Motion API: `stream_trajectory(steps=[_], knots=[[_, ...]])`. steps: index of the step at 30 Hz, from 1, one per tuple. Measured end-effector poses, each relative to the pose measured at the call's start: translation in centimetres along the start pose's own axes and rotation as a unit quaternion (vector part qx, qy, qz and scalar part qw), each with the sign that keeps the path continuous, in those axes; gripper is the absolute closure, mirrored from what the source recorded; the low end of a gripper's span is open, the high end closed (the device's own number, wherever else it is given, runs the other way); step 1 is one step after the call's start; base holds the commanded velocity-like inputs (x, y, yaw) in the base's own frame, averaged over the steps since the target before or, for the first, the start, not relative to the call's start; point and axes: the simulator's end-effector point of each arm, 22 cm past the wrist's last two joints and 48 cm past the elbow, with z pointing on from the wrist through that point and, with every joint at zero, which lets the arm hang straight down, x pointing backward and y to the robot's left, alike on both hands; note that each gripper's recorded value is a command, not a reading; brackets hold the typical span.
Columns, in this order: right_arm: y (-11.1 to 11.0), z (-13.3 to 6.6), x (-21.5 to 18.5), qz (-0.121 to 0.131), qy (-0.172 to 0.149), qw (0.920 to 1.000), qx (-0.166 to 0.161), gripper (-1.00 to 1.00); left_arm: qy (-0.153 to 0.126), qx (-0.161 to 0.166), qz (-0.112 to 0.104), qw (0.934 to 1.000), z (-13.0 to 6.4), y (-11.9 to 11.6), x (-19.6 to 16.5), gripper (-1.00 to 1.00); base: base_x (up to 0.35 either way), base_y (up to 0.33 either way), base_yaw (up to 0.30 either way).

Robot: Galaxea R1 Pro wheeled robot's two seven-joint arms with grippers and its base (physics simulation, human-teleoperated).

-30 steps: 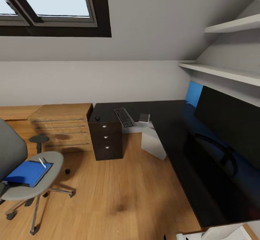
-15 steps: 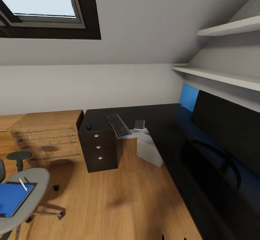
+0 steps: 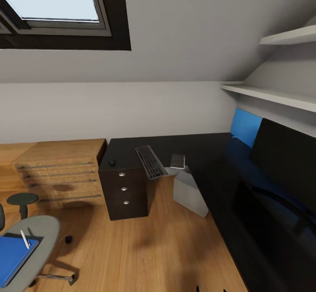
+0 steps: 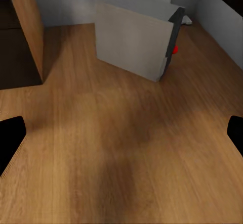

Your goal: In the bedroom, organize the workspace by keeping the computer under the desk, ensuring the monitor is on the desk, placing the keyboard on the desk next to the monitor, placing the mouse on the desk next to the keyboard, moving the folder from the swivel chair onto the desk next to the mouse, stacking the notebook on top of the folder with the pen on top of the notebook, and positioning the swivel chair next to the desk.

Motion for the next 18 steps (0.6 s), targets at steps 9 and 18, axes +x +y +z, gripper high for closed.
stream_trajectory(steps=[9, 18], knots=[[0.27, -0.03, -0.02, 0.002, 0.000, 1.0000, -0.001, -1.00, -0.023, 0.000, -0.006, 0.9997, -0.03, -0.01, -1.02, -1.00, 0.322, 0.000, 0.186], [0.15, -0.03, 0.10, 0.003, 0.002, 1.0000, 0.001, -1.00, -0.023, 0.000, -0.006, 0.9997, -0.02, 0.01, -0.95, -1.00, 0.322, 0.000, 0.162]])
